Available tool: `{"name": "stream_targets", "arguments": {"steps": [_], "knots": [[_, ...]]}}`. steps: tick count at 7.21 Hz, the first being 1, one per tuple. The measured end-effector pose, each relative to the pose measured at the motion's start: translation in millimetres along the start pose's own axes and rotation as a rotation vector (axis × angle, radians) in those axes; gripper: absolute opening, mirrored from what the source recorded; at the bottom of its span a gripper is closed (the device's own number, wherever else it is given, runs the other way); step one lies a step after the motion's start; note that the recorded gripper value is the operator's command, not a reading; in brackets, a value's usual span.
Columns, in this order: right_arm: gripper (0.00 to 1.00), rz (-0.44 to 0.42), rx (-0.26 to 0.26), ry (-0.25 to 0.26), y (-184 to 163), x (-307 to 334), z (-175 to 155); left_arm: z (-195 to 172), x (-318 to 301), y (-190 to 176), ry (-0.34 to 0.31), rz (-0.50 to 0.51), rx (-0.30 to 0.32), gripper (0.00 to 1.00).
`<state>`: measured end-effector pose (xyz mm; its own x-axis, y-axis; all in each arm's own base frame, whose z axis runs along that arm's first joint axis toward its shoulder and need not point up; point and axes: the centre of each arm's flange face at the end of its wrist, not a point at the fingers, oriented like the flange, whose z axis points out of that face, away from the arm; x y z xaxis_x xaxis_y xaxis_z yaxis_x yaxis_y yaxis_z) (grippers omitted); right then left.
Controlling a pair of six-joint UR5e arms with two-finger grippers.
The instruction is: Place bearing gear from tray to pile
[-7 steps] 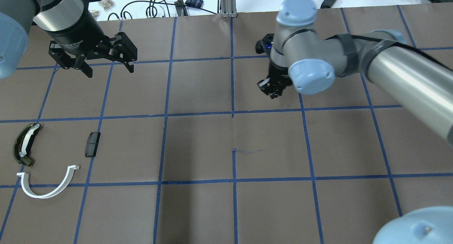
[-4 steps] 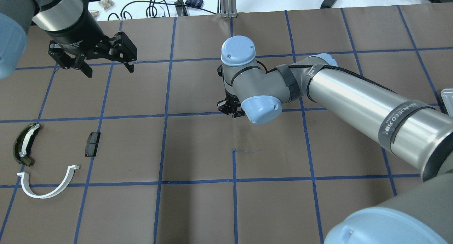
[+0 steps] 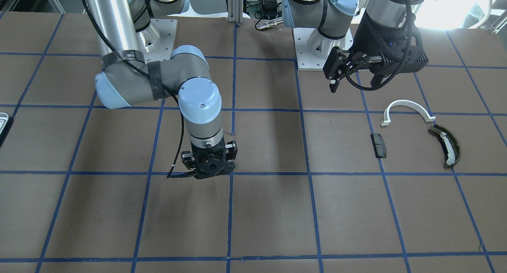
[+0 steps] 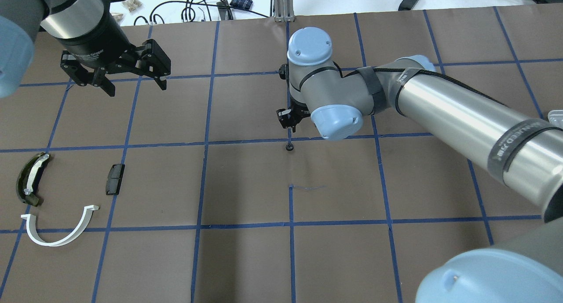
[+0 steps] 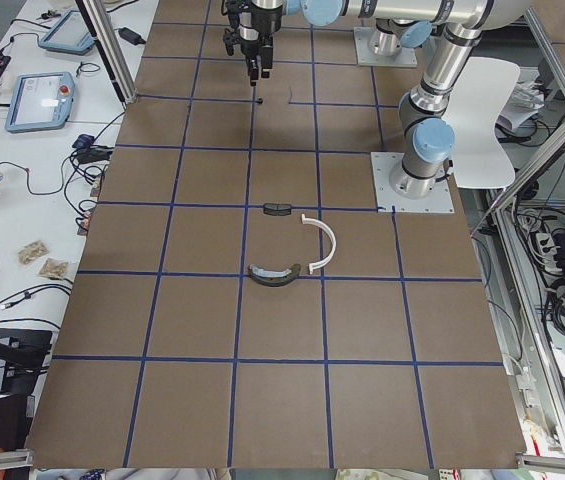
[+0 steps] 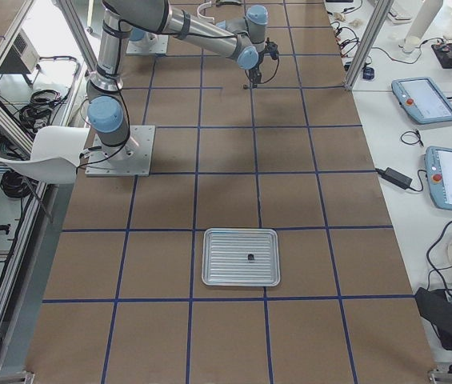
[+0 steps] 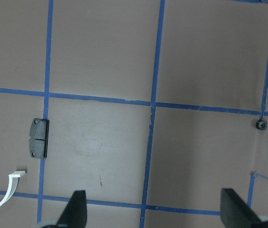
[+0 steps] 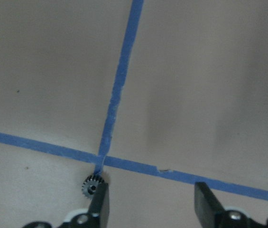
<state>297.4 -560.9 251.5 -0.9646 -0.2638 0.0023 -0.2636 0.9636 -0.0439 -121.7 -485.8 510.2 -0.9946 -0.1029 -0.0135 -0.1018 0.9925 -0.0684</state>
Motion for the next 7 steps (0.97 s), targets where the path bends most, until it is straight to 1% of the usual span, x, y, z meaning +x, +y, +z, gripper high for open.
{"name": "stream_targets", "arguments": {"steps": [1,2,3,4,5,6,7], "knots": [[0.91,-0.069,-0.019,0.007,1,61,-25,0,0,0,0.0,0.0,0.0,1.0],[0.91,-0.124,-0.038,0.007,8,138,-45,0,0,0,0.0,0.0,0.0,1.0],[0.91,-0.147,-0.053,-0.002,25,231,-57,0,0,0,-0.001,0.0,-0.001,1.0],[0.92,-0.154,-0.054,-0.011,52,323,-61,0,0,0,0.0,0.0,0.0,1.0],[0.92,-0.178,-0.041,-0.002,85,406,-64,0,0,-1,0.0,0.0,0.001,1.0],[0.92,-0.203,-0.027,0.018,119,471,-68,0,0,-1,0.0,0.0,0.001,1.0],[0.92,-0.228,-0.021,0.028,151,521,-67,0,0,-1,0.0,0.0,0.001,1.0]]}}
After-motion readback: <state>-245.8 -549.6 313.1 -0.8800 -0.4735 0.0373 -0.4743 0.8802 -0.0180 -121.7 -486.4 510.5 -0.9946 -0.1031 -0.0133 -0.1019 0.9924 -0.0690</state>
